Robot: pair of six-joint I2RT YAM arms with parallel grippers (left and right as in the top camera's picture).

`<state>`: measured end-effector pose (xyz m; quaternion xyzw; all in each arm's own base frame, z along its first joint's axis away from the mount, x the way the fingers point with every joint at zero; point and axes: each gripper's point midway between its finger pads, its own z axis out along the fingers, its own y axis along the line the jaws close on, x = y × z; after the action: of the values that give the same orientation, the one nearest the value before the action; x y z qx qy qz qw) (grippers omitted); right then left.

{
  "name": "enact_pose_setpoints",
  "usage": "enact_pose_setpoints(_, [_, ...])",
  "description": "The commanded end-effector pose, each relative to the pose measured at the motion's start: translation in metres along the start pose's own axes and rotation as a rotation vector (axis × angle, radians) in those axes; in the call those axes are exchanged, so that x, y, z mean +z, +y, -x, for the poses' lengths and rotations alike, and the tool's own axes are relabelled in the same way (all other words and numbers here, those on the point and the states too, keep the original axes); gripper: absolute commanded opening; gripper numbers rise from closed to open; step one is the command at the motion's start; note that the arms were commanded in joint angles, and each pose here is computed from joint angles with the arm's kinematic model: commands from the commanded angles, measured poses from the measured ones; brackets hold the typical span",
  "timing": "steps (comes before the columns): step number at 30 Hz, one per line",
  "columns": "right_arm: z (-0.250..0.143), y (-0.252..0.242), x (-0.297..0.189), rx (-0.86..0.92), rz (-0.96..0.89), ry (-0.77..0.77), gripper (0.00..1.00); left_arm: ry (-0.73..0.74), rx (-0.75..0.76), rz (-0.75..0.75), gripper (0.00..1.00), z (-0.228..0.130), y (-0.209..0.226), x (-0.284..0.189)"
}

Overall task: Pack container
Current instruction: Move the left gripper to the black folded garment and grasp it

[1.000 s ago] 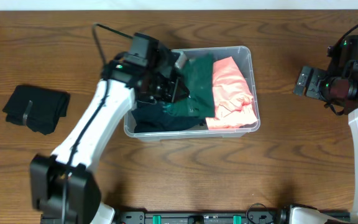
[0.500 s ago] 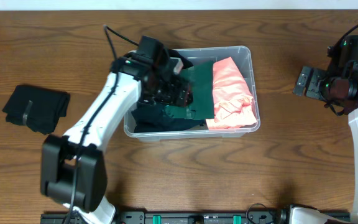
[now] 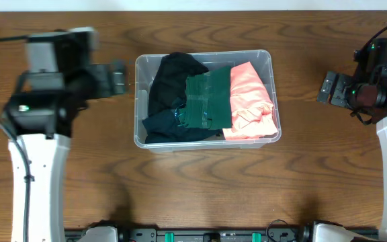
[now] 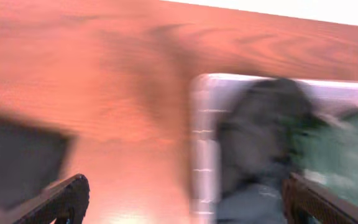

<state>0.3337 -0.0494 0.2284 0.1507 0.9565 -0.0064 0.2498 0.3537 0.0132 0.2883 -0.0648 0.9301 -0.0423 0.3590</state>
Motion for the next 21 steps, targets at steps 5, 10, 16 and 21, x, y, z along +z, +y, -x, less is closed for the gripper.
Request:
enact_pose_setpoints(5, [0.0, -0.002, 0.002, 0.002, -0.01, 0.007, 0.99, 0.169, -0.34, 0.339, 0.98, -0.042, 0.158, 0.039])
enact_pose_setpoints(10, [-0.001, -0.002, 0.002, 0.002, -0.01, 0.008, 0.99, 0.227, -0.546, 0.426, 0.98, -0.075, 0.242, 0.064])
enact_pose_setpoints(16, [-0.001, -0.002, 0.002, 0.002, -0.01, 0.008, 0.99, 0.241, -0.66, 0.267, 0.98, -0.103, 0.286, 0.113])
enact_pose_setpoints(21, [-0.001, -0.002, 0.002, 0.002, -0.01, 0.008, 0.99, 0.308, -0.737, 0.235, 0.98, -0.137, 0.304, 0.142])
